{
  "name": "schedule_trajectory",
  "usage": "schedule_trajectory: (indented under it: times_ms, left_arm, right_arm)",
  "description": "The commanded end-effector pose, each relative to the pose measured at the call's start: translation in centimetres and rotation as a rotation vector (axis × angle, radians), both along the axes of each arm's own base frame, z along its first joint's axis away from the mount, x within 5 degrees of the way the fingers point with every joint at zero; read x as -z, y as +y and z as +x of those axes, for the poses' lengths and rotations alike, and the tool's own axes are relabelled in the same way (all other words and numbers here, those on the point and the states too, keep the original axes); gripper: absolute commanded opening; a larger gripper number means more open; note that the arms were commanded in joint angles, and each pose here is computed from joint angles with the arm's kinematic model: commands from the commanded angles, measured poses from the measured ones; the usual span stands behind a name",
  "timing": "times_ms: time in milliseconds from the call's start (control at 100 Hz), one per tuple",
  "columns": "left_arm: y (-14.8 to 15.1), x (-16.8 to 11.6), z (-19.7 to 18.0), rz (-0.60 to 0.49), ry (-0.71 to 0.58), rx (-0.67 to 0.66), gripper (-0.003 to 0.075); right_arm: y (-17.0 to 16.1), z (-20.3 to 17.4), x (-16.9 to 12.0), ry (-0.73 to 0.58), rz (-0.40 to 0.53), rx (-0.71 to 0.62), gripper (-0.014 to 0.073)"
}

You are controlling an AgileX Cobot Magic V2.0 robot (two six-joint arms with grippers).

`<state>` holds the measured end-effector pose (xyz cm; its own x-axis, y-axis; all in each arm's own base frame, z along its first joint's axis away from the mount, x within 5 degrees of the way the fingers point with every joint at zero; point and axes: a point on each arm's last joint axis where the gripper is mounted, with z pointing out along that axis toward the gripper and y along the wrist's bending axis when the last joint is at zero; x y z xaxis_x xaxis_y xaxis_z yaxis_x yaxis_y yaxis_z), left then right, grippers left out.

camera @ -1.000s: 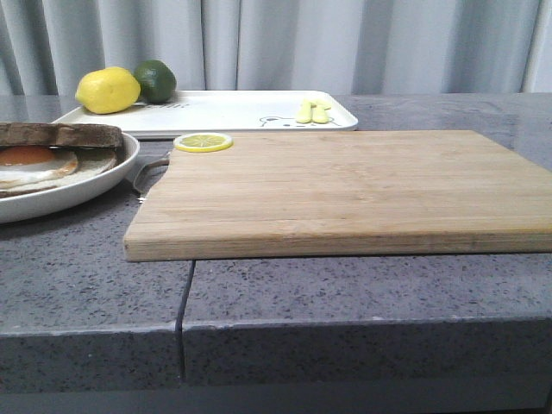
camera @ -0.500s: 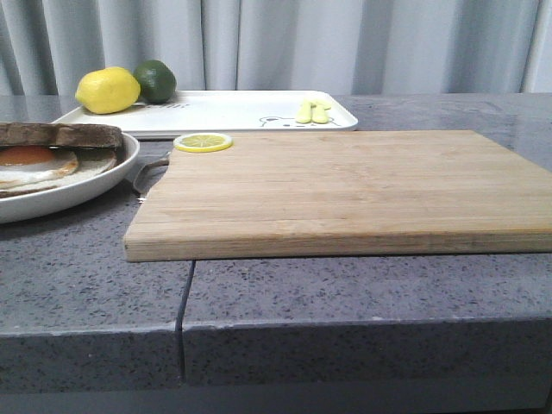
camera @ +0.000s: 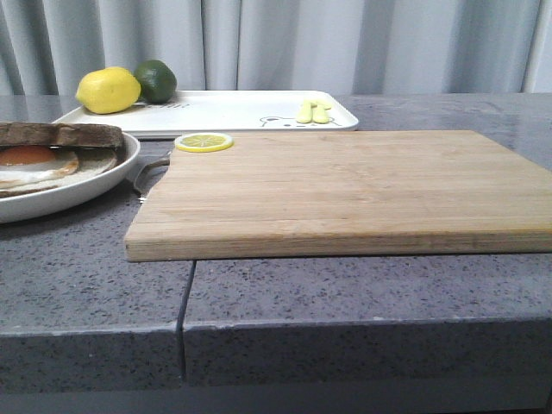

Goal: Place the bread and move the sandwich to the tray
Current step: 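Open the right gripper and withdraw it from the sandwich, then move the left gripper to the plate rim and grasp it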

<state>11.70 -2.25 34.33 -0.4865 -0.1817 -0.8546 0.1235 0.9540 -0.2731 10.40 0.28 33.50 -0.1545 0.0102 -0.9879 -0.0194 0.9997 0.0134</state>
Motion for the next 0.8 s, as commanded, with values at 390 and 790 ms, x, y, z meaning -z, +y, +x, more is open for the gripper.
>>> schedule_trajectory:
  times_ms: [390, 790]
  left_arm:
    - [0.08, -1.6, 0.27, -0.034, -0.085, -0.023, 0.0421]
    - [0.08, -1.62, 0.28, -0.034, -0.087, -0.024, 0.0421]
  right_arm:
    - [0.02, -0.07, -1.63, -0.112, -0.002, -0.004, 0.0571]
    - [0.02, -0.07, -1.62, -0.111, -0.002, -0.004, 0.0571]
